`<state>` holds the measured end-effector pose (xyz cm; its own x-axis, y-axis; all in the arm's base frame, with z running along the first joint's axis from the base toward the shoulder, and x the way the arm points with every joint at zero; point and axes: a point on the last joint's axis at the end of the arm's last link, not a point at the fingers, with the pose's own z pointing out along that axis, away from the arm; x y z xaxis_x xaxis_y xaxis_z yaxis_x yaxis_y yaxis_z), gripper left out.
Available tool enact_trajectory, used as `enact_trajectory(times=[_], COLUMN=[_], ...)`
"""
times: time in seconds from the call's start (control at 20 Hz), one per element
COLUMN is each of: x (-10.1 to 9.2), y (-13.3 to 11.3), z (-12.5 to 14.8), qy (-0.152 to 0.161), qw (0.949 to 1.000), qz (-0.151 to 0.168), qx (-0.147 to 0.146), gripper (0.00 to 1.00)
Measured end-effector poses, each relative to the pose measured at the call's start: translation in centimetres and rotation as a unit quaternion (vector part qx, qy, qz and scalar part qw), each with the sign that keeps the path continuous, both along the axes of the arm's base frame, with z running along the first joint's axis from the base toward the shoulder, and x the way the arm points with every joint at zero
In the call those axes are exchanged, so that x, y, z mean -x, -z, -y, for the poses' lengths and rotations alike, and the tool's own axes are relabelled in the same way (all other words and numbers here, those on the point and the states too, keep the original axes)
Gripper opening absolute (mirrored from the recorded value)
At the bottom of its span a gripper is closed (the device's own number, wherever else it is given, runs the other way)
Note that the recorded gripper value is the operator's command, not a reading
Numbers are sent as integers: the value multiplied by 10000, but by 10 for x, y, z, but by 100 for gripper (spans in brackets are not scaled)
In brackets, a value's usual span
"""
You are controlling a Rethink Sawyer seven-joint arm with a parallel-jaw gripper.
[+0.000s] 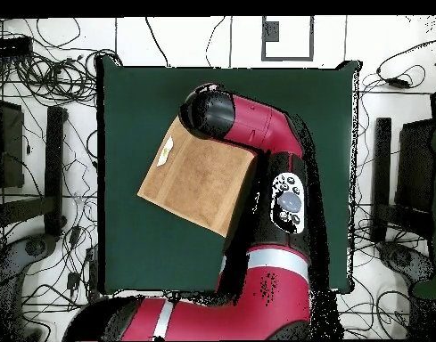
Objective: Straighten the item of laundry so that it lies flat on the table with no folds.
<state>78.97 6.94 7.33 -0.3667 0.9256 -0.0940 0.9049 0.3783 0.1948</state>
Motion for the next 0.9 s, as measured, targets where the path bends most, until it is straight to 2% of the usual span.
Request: enact_trajectory(times=[0.15,0.35,0.9], x=[0,2,14], y=[7,29,75], z=[2,6,30], qy=[18,49,206], qw=[10000,9999,9997], qz=[46,103,53], qx=[18,68,127], gripper=[100,100,100])
